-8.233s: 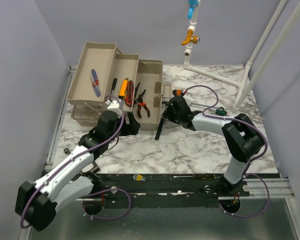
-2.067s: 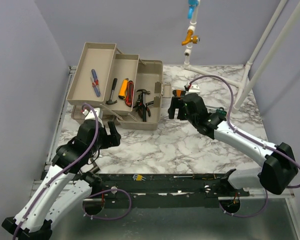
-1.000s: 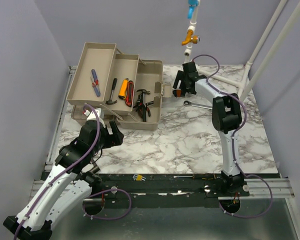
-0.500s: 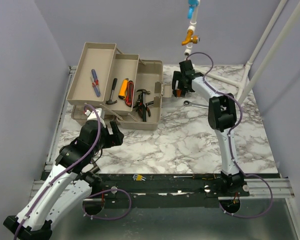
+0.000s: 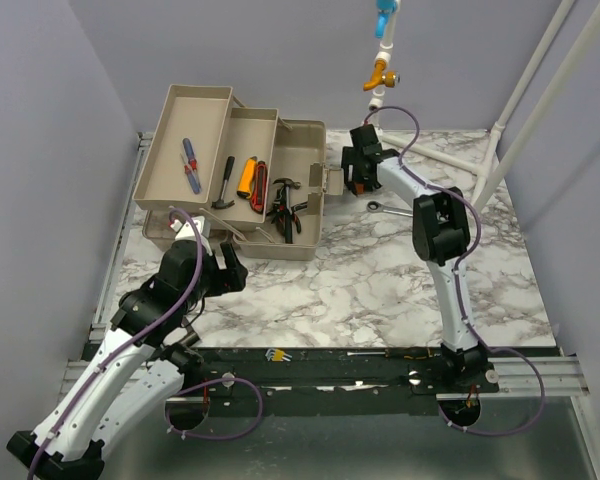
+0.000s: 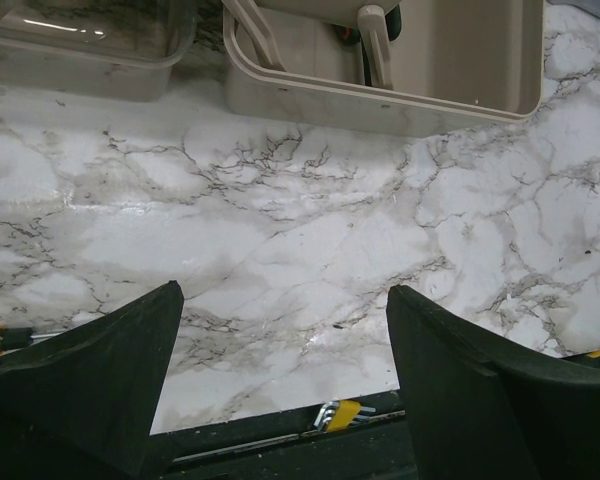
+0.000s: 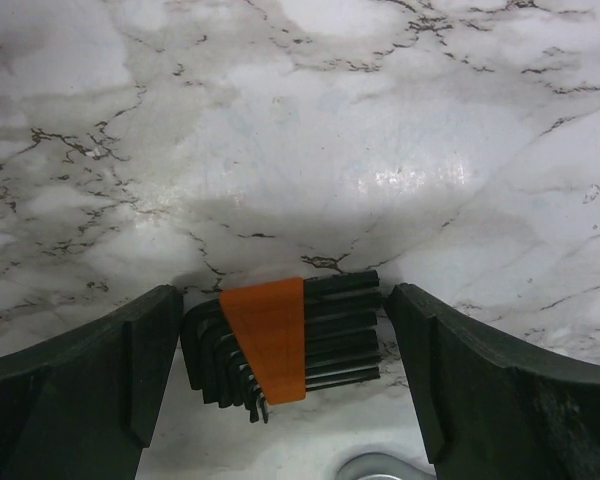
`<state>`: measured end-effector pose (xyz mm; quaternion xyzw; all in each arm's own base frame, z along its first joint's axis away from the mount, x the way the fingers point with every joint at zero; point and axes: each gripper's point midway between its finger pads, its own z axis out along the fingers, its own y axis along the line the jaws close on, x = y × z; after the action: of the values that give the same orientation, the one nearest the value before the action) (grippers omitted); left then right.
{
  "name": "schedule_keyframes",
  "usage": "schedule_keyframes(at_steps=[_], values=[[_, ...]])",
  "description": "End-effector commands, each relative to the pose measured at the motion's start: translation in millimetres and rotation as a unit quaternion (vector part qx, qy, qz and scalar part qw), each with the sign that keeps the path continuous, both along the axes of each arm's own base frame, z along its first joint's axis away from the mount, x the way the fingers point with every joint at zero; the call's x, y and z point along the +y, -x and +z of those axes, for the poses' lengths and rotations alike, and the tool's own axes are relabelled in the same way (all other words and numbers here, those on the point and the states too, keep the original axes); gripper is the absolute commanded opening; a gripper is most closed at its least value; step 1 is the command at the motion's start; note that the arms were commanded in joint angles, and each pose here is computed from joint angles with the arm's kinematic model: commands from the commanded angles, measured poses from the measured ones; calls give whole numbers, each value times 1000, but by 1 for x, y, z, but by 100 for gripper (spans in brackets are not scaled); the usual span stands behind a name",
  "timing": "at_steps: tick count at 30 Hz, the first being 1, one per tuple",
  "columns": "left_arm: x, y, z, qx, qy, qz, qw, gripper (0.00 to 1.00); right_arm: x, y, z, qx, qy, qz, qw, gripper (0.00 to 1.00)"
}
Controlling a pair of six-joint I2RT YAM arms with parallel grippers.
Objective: Pack the tool kit
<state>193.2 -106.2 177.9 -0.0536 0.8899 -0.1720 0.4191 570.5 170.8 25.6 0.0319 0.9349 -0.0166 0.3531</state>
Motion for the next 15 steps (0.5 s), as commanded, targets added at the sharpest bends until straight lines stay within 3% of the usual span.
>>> schedule_keyframes(at_steps=[1, 5, 11, 15], values=[[-3, 0, 9, -14, 10, -11, 1000, 85, -19, 52, -37, 98, 44, 1, 994, 93], [-3, 1, 10, -16, 13, -11, 1000, 85, -15, 56, -37, 100, 33, 15, 994, 89], [-1, 2, 11, -19, 11, -9, 1000, 85, -13, 56, -35, 101, 28, 11, 994, 68], [-2, 1, 11, -18, 10, -10, 1000, 85, -12, 50, -18, 75, 19, 6, 997, 67]])
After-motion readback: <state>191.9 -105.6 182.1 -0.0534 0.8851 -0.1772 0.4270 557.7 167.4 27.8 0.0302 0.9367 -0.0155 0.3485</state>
